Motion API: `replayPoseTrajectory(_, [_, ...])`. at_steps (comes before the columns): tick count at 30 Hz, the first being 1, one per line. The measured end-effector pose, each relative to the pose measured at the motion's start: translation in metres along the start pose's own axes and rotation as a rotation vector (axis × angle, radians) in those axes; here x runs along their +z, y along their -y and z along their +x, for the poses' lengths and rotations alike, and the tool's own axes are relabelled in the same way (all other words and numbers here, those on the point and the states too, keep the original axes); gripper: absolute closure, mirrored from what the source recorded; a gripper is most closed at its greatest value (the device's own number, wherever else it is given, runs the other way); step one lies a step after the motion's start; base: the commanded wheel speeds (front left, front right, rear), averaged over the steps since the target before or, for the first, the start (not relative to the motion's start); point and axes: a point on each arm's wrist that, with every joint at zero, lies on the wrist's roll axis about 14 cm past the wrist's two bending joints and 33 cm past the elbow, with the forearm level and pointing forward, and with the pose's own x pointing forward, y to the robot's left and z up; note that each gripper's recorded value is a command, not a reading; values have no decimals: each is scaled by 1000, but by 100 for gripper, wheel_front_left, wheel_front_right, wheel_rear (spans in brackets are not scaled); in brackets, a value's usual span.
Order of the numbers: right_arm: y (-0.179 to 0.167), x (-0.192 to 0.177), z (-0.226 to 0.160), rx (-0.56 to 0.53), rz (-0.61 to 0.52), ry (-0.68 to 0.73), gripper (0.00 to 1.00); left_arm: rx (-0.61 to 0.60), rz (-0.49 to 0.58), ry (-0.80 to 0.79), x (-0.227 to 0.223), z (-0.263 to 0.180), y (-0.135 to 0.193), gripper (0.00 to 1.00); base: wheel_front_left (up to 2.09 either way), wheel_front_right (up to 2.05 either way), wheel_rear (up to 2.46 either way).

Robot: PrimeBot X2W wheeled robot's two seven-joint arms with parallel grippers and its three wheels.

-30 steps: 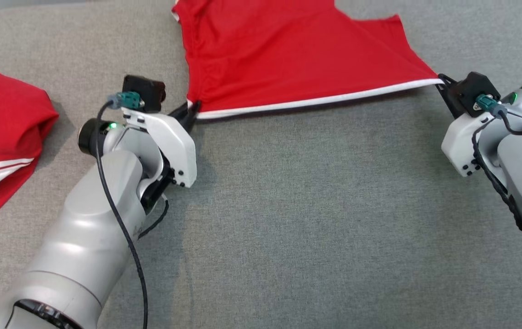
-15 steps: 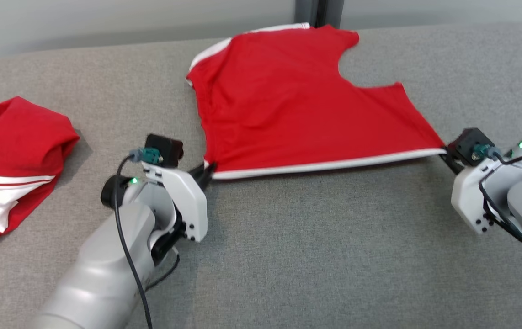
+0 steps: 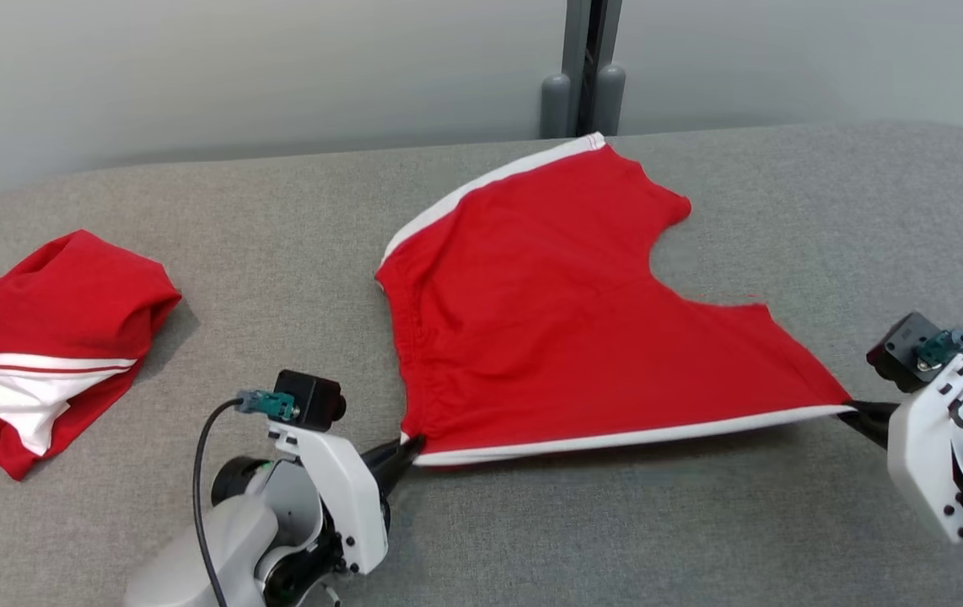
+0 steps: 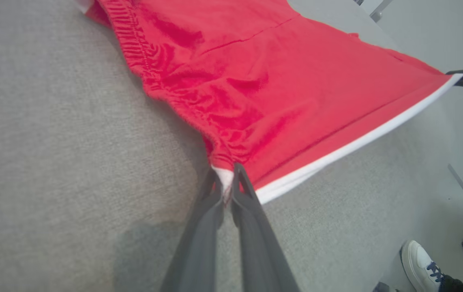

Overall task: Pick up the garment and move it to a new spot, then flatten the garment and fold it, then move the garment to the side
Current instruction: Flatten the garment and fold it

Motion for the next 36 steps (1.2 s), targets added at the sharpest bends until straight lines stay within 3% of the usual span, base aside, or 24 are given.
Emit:
replayPoseTrajectory(13, [-36,-29,-49,81,-15,-81,100,-78,-146,-47,-42,-36,41,100,0,0,0])
replayPoseTrajectory(21, [-39,-33,-56,98,-3,-70,100,-113,-231,-44,-38,-49,61,100,0,0,0])
replayPoseTrajectory(30, [-19,12,-40,86,-37,33,100,-146,-385,-12,-7,-45,63,100,0,0,0])
replayPoseTrajectory(36, [12,59,-18,57,-55,96,100,-175,-549,25,25,-40,52,100,0,0,0])
